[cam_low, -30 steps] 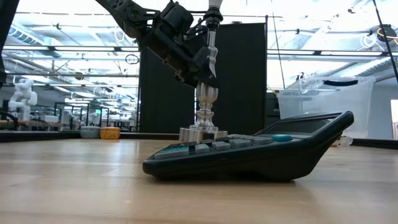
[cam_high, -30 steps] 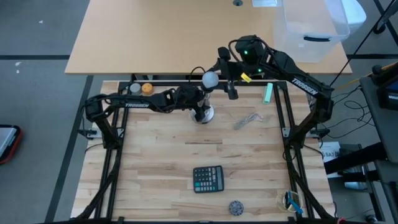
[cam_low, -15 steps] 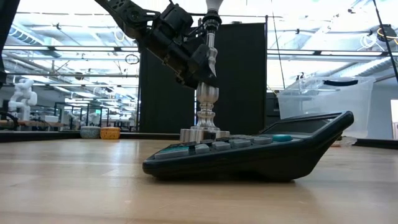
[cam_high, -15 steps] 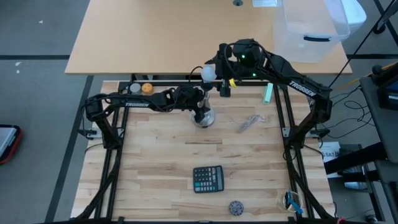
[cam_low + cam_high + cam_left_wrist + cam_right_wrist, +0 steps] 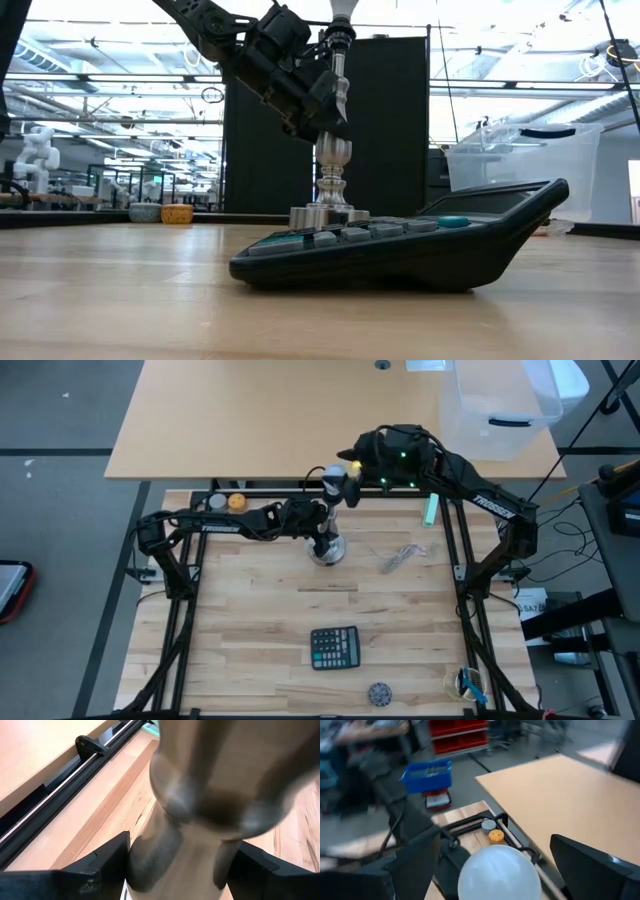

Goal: Screw lightbulb
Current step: Remove the light bulb from the lamp

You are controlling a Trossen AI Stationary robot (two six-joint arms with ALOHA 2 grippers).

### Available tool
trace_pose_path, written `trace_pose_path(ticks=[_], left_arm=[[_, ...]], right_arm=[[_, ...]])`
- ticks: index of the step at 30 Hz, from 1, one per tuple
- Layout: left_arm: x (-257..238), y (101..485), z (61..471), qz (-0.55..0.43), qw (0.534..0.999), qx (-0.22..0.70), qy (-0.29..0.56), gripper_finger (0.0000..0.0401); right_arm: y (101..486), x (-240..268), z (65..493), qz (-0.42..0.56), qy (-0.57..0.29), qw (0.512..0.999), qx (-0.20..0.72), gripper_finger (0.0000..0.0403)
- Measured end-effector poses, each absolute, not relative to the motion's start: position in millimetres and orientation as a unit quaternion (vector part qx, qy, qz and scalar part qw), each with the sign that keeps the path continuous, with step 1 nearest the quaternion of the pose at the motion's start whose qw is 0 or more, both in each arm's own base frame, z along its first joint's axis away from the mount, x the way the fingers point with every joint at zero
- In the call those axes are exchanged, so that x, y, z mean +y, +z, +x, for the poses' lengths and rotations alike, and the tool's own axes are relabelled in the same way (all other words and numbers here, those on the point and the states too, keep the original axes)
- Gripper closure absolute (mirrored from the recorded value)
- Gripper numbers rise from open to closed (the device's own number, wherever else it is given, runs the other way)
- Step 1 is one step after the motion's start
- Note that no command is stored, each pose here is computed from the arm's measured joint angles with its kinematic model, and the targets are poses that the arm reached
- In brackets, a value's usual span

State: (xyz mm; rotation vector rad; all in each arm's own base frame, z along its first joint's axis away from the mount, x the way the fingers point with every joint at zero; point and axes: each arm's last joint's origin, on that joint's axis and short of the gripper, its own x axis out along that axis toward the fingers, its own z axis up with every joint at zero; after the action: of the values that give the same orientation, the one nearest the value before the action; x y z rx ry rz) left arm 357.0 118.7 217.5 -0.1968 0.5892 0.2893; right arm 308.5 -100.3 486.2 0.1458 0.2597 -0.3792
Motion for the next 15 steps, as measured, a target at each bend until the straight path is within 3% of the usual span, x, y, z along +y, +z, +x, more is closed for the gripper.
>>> trace_pose_path(ticks=[5,15], left_arm=[[119,218,357,-0.102,0.941,0.286,0.147,0.0138],[120,218,357,-0.103,0.941,0.286,0.148,0.0138]], right_arm=[[486,-97,308,0.139,-0.248,0.952,0.111,0.0033],[471,-89,318,0.183,-0.263,0.936,0.148,0.0046]])
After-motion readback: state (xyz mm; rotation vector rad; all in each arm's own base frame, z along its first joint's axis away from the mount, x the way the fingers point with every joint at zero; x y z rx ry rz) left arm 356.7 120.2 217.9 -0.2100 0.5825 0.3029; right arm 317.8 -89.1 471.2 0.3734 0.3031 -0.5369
